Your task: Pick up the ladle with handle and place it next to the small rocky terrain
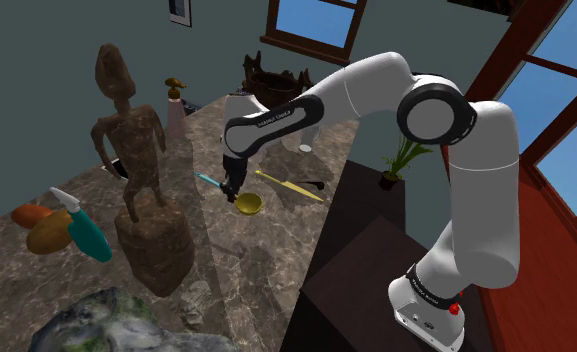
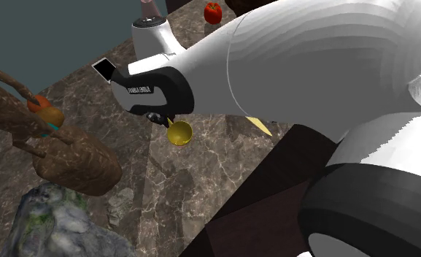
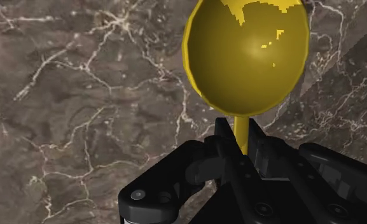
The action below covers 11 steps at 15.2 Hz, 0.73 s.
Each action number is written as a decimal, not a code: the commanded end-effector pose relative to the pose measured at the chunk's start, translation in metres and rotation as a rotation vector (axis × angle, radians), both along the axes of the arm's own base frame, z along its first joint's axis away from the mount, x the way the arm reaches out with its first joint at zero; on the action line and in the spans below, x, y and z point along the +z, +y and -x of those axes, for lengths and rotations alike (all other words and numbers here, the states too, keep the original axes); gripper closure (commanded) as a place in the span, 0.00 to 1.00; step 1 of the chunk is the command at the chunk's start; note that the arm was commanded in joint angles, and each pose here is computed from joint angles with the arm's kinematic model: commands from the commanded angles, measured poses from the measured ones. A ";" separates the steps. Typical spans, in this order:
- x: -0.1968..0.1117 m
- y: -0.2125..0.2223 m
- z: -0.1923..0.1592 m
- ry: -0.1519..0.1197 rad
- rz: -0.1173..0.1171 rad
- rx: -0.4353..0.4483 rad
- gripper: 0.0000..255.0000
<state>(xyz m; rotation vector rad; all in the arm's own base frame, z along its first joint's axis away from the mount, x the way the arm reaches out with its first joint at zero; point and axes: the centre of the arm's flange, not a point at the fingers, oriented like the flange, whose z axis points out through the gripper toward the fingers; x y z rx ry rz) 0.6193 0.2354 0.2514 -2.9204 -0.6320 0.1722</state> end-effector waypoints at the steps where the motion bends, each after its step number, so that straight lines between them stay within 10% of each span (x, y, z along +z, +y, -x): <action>1: 0.010 0.000 0.000 0.000 0.000 0.000 1.00; 11: 0.039 0.044 0.030 0.000 0.000 0.000 1.00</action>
